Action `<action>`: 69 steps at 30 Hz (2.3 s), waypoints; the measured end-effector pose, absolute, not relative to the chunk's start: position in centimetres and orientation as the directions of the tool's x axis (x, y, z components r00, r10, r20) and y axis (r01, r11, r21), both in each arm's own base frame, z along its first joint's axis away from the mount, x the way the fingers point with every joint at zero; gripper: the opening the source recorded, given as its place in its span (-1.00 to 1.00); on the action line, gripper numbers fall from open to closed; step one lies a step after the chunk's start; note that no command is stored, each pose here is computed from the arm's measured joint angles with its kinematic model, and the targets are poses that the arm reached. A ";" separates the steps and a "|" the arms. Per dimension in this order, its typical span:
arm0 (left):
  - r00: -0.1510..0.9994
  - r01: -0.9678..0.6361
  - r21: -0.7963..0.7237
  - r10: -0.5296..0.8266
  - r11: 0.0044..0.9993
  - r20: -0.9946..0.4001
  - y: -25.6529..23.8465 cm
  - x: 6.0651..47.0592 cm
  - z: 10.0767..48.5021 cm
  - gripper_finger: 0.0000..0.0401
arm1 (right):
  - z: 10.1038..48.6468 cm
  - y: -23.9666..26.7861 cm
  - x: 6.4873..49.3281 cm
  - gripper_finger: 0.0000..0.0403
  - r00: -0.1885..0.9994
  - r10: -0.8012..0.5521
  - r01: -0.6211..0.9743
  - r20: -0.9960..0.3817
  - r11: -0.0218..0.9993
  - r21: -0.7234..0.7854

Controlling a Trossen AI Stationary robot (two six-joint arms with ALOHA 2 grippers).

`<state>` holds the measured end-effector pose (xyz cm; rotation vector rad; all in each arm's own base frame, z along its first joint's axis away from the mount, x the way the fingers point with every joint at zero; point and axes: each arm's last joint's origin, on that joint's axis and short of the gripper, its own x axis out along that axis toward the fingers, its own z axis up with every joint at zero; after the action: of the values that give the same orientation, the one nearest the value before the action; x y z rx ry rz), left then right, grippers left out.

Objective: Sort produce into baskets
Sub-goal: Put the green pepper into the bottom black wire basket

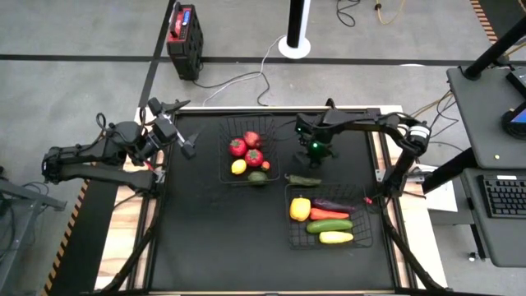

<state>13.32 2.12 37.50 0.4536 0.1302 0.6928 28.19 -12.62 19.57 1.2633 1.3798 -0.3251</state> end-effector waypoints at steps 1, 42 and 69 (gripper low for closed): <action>0.766 -0.586 0.447 0.642 0.676 0.032 2.1 13.3 37.5 0.81 | 19.6 -12.7 28.1 -0.96 0.264 0.475 0.812 -0.839 0.360 0.460; 0.706 -0.648 0.460 0.705 0.607 0.064 2.3 11.8 38.0 0.81 | 16.0 -13.4 25.6 -0.95 0.281 0.526 0.904 -0.803 0.137 0.406; 0.705 -0.648 0.462 0.706 0.606 0.064 2.3 11.8 38.0 0.81 | 13.7 -13.5 27.6 -0.95 0.405 0.555 0.827 -0.726 0.116 0.550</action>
<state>11.84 2.28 37.98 0.4806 0.1299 0.7854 27.55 -13.46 13.70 1.5589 1.2668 -0.3082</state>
